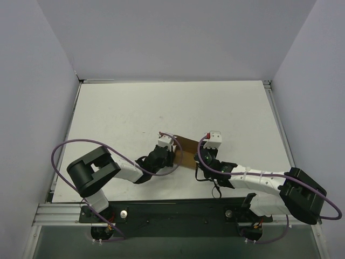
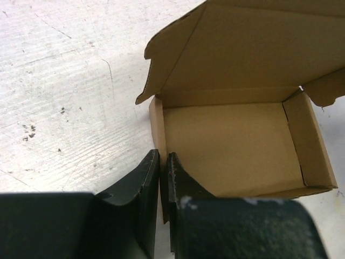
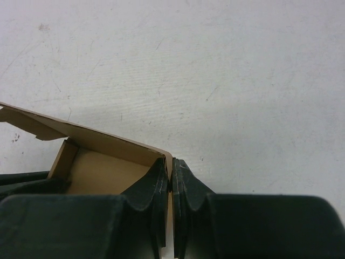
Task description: Fold the paper box
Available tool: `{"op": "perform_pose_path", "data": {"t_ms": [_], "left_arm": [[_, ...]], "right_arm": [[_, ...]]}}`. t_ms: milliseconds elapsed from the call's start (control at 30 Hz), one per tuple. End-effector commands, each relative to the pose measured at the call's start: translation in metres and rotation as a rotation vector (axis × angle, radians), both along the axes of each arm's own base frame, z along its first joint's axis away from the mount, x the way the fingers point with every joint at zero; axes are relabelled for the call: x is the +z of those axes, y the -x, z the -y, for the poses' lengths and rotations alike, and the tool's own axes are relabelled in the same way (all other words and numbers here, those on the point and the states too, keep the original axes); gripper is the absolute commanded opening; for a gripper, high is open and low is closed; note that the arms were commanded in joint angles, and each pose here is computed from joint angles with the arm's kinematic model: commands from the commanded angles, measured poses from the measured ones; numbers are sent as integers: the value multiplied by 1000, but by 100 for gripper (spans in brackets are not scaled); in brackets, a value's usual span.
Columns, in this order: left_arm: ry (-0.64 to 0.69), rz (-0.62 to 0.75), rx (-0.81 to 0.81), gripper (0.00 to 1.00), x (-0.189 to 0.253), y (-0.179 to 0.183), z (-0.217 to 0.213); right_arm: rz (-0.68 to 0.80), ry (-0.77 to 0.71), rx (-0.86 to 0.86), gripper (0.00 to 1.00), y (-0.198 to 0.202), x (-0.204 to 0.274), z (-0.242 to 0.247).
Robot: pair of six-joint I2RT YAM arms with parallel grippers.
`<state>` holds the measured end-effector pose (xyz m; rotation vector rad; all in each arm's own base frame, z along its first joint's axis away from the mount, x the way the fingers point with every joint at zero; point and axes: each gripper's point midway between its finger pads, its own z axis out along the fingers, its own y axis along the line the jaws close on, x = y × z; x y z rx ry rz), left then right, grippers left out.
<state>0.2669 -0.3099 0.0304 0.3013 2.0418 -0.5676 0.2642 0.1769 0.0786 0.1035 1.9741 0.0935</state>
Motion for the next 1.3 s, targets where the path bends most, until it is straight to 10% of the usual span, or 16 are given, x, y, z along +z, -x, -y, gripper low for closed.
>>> {"op": "perform_pose_path", "data": {"t_ms": [0, 167, 400, 633, 1267], "left_arm": [[221, -55, -301, 13, 29, 60, 71], [215, -55, -308, 15, 28, 63, 72], [243, 25, -262, 64, 68, 35, 31], [187, 116, -323, 82, 107, 26, -21], [233, 202, -503, 70, 156, 31, -39]], "right_arm": [[-64, -132, 70, 0, 6, -5, -34], [-60, -123, 63, 0, 5, 0, -32], [-35, 29, 180, 0, 10, 10, -23], [-72, 35, 394, 0, 18, 29, -23], [-136, -97, 693, 0, 49, 72, -33]]}}
